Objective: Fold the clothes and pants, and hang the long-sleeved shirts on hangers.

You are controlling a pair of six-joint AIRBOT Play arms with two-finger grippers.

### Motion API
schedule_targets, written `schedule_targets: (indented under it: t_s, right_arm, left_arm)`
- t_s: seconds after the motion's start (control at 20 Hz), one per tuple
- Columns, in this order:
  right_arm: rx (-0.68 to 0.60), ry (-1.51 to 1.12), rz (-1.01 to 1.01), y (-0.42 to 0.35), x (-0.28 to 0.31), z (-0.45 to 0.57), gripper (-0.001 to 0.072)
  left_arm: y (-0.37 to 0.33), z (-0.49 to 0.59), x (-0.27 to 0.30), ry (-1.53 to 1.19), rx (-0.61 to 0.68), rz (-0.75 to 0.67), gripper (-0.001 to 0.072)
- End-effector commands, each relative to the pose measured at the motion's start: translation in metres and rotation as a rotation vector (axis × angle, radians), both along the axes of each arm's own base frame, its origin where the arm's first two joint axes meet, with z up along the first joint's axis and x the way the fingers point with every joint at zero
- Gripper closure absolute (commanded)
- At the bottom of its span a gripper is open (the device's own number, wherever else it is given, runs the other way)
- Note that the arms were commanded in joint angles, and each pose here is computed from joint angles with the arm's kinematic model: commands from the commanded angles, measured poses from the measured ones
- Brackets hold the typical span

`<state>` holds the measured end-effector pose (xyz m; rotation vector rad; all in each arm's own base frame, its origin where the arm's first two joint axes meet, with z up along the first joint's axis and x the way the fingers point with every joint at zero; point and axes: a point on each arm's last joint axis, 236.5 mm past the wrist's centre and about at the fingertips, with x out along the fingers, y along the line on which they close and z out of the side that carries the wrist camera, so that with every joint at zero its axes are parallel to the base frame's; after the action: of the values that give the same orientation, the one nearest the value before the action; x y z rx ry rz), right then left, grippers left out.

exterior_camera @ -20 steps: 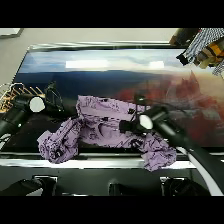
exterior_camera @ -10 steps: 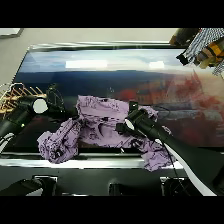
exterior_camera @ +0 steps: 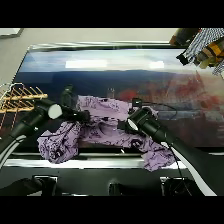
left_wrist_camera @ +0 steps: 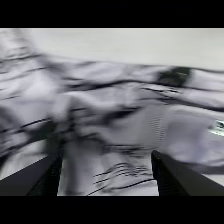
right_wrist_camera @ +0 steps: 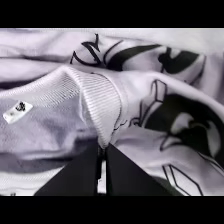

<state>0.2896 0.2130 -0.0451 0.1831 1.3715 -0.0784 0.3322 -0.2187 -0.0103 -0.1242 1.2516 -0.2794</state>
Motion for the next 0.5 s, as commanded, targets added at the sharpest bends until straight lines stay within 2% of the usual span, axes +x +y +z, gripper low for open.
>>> schedule_targets:
  t_s: [0.0, 0.1, 0.35, 0.45]
  right_arm:
    - [-0.01, 0.026, 0.019, -0.004, -0.01, 0.006, 0.0673]
    - [-0.011, 0.034, 0.017, -0.004, -0.012, 0.006, 0.0673]
    - [0.035, 0.069, 0.008, 0.006, -0.02, 0.006, 0.0674]
    - [0.044, 0.067, 0.007, 0.007, -0.02, 0.007, 0.0674]
  left_arm:
    - [-0.045, -0.018, -0.009, -0.032, -0.003, -0.108, 0.0088]
    - [-0.054, -0.038, -0.019, 0.014, 0.019, -0.115, 0.0088]
    - [-0.044, -0.067, -0.017, 0.078, 0.066, 0.001, 0.0093]
    - [-0.042, -0.072, -0.018, 0.089, 0.076, 0.006, 0.0114]
